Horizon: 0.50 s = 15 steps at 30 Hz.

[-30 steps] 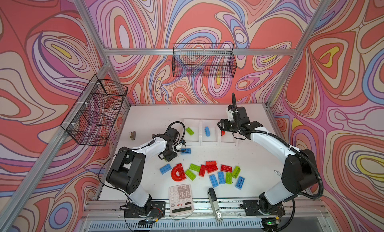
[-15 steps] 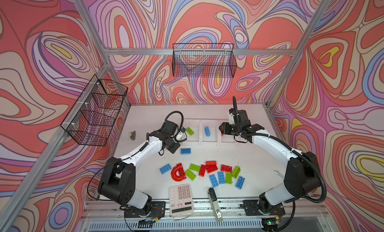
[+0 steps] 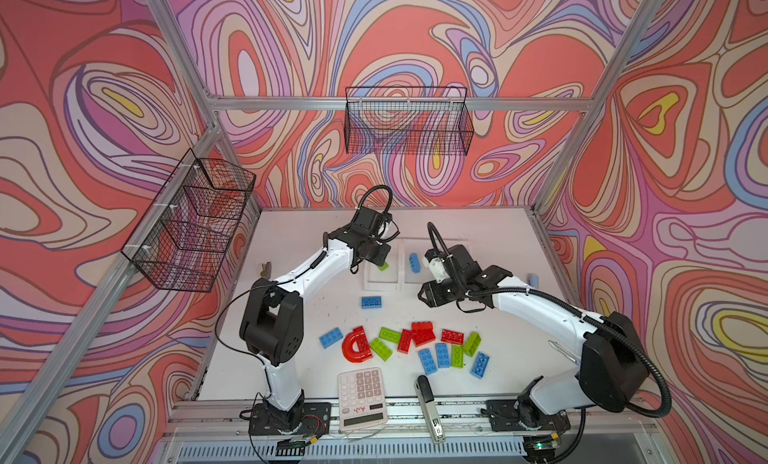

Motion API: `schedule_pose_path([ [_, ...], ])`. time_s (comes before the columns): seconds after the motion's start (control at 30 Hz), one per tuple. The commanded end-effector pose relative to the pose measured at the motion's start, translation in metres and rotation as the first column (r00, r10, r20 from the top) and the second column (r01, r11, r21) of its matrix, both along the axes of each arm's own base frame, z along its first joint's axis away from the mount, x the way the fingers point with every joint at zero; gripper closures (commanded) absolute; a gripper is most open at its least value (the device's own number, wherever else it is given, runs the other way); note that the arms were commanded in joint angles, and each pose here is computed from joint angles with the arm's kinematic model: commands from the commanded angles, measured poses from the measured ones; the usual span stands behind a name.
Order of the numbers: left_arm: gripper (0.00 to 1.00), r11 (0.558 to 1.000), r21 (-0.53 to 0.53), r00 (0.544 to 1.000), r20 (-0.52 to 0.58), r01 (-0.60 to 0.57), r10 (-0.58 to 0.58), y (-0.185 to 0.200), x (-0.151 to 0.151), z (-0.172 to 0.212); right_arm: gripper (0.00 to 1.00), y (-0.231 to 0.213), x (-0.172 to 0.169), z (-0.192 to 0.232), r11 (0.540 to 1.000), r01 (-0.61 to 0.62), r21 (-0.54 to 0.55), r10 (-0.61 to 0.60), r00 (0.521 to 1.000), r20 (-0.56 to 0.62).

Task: Sort the legos into containers by color
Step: 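Drop the lime-green brick into the nearest compartment while the right gripper lowers to red bricks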

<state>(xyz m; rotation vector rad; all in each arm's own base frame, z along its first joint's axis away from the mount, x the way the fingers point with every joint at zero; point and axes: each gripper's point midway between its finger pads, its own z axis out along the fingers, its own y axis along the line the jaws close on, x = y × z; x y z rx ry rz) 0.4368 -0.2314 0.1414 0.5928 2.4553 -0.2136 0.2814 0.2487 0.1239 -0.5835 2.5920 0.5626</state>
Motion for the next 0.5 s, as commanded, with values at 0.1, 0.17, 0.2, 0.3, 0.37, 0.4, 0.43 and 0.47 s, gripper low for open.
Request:
schedule_pose_path([
  [0.1,0.46,0.994,-0.045,0.995,-0.021,-0.097,0.096,-0.011,0.027,-0.005,0.41,-0.003,-0.031,-0.021,0.988,-0.101,-0.12,0.097,0.994,-0.043],
  [0.17,0.39,0.993,-0.049,0.994,-0.017,-0.106,0.105,-0.013,0.033,-0.006,0.41,-0.004,-0.034,-0.027,0.982,-0.112,-0.154,0.105,0.993,-0.049],
  [0.2,0.33,0.993,-0.049,0.994,-0.014,-0.11,0.11,-0.014,0.035,-0.004,0.41,-0.005,-0.036,-0.03,0.978,-0.12,-0.17,0.112,0.992,-0.053],
  [0.3,0.15,0.991,-0.06,0.993,0.013,-0.119,0.12,-0.013,0.038,0.004,0.4,-0.005,-0.04,-0.037,0.969,-0.146,-0.2,0.136,0.989,-0.063],
  [0.37,0.15,0.989,-0.069,0.991,0.037,-0.128,0.131,-0.01,0.037,0.014,0.4,-0.004,-0.042,-0.04,0.963,-0.163,-0.216,0.153,0.986,-0.065],
  [0.4,0.15,0.988,-0.075,0.99,0.047,-0.133,0.136,-0.007,0.035,0.02,0.39,-0.004,-0.043,-0.042,0.958,-0.174,-0.229,0.163,0.984,-0.068],
  [0.43,0.15,0.987,-0.083,0.988,0.058,-0.138,0.143,-0.003,0.033,0.026,0.39,-0.003,-0.045,-0.045,0.951,-0.19,-0.244,0.177,0.981,-0.074],
  [0.47,0.15,0.985,-0.091,0.986,0.07,-0.144,0.15,0.001,0.03,0.032,0.39,-0.004,-0.047,-0.049,0.943,-0.201,-0.267,0.187,0.979,-0.078],
])
